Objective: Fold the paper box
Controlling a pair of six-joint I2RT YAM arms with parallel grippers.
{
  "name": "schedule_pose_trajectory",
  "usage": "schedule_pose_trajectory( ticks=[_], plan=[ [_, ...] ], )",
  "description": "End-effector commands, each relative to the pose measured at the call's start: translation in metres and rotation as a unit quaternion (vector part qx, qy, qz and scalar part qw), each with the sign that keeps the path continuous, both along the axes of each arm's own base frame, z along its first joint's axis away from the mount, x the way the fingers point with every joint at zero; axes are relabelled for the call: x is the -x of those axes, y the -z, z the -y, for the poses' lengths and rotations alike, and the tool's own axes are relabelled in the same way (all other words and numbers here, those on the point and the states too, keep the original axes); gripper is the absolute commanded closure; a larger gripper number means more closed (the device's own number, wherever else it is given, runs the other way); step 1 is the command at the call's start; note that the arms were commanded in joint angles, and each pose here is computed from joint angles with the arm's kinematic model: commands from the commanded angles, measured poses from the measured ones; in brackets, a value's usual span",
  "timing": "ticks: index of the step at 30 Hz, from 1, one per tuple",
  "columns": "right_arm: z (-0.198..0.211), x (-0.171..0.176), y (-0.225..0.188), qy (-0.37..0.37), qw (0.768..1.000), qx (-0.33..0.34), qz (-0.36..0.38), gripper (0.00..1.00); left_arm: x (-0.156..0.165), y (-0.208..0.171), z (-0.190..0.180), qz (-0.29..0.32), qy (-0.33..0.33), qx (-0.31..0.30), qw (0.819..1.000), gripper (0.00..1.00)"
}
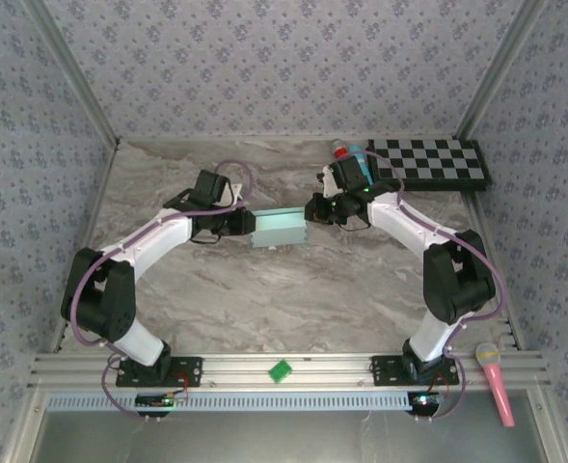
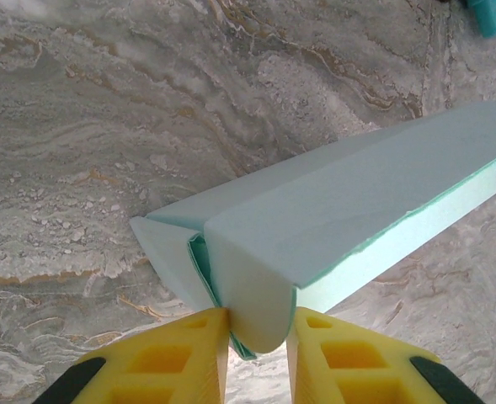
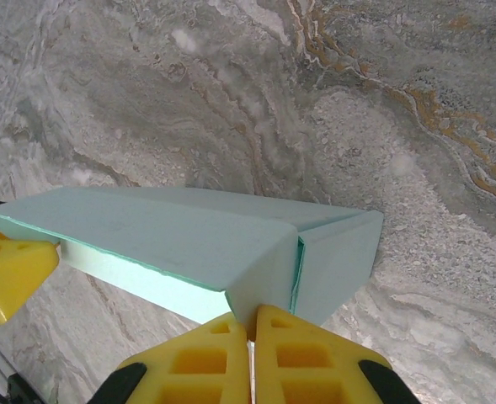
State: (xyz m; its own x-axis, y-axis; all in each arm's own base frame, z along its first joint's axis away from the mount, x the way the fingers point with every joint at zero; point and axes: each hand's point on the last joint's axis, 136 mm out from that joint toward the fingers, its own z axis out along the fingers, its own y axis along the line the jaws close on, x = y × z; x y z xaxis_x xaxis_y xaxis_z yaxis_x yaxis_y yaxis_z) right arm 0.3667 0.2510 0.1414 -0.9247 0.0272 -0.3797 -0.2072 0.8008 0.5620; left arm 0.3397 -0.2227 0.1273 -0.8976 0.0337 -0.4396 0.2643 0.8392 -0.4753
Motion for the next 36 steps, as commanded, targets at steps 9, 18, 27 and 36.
schedule_pose_trajectory(
  ticks=[9,18,27,36],
  plan=[
    [0.01,0.017,0.036,0.0,0.998,0.051,-0.046,0.92,0.011,0.012,-0.003,-0.009,0.009,-0.025,1.0,0.8],
    [0.014,0.025,0.05,-0.005,0.995,0.085,-0.057,0.92,0.016,0.018,-0.006,-0.014,0.012,-0.039,0.999,0.8],
    [0.016,0.027,0.051,-0.004,0.994,0.09,-0.057,0.92,0.014,0.008,-0.006,0.001,0.016,-0.037,0.999,0.75],
    [0.015,0.026,0.049,-0.003,0.995,0.087,-0.055,0.92,0.011,-0.005,-0.006,0.019,0.016,-0.036,0.999,0.68]
  ],
)
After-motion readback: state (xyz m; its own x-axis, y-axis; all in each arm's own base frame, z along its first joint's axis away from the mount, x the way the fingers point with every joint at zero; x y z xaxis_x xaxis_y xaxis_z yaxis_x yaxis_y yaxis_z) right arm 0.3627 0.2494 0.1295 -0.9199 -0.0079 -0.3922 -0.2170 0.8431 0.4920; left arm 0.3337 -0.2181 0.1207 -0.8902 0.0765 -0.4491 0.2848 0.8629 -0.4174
